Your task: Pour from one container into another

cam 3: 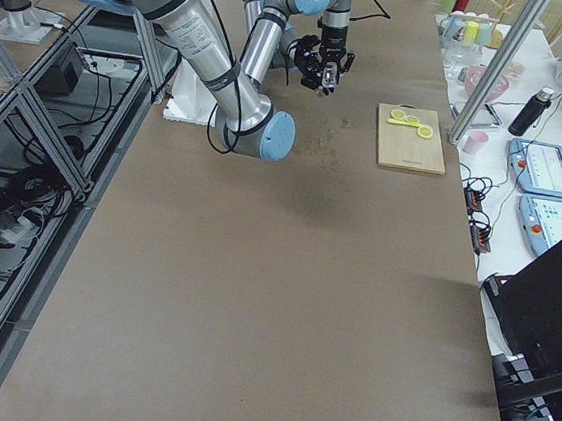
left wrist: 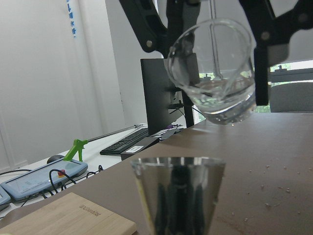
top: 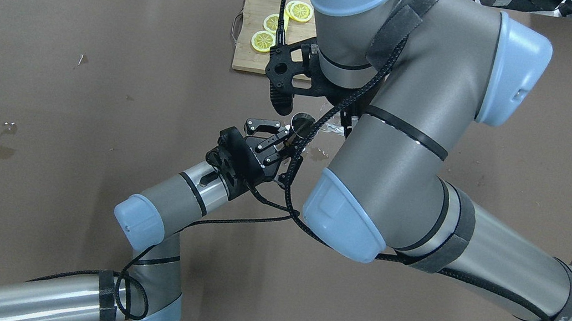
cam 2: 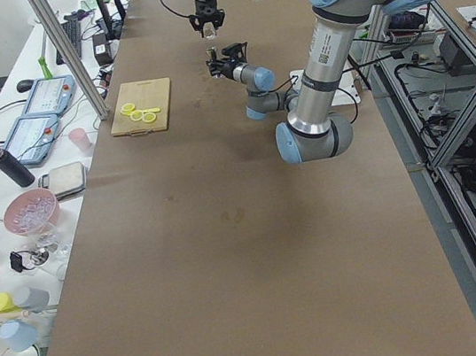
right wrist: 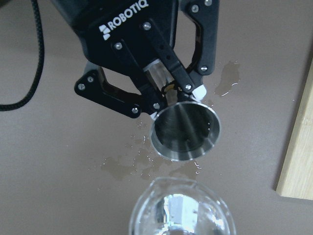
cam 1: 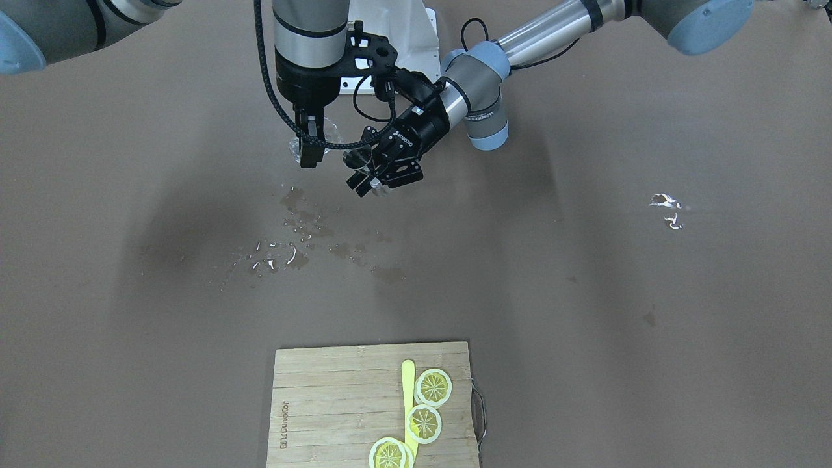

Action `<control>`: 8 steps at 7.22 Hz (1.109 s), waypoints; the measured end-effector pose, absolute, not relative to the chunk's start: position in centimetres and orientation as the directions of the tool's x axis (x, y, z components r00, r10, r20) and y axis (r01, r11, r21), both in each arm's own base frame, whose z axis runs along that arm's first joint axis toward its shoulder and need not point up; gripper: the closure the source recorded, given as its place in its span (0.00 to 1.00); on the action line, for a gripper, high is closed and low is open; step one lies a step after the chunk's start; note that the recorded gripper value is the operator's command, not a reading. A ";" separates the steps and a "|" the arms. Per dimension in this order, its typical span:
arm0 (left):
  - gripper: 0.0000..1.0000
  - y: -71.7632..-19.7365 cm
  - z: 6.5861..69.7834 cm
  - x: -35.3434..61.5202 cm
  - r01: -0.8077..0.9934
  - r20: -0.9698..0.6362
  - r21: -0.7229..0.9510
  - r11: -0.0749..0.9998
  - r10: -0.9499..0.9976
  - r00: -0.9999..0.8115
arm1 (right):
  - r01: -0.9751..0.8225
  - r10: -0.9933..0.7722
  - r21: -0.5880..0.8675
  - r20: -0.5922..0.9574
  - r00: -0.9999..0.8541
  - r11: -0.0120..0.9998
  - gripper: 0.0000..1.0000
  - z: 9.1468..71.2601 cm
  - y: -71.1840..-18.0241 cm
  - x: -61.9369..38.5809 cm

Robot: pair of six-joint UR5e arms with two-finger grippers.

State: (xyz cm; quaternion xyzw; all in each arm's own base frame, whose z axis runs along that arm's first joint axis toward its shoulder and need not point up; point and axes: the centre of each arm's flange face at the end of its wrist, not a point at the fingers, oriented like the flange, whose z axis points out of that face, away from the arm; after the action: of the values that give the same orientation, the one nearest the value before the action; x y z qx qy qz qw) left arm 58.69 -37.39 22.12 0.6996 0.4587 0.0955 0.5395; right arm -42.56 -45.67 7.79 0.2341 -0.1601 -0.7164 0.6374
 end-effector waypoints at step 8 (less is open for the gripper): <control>1.00 -37.4 22.1 58.7 0.539 -0.361 0.843 0.003 0.745 0.561 | 0.876 -0.992 0.467 -0.096 -0.085 -0.120 1.00 7.0 -46.3 -44.2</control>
State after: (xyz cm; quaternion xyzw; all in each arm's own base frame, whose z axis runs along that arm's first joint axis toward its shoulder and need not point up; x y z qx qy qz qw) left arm 58.69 -37.39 22.12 0.6996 0.4587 0.0955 0.5395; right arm -44.19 -46.32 7.00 0.1975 -0.1465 -0.7218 0.6470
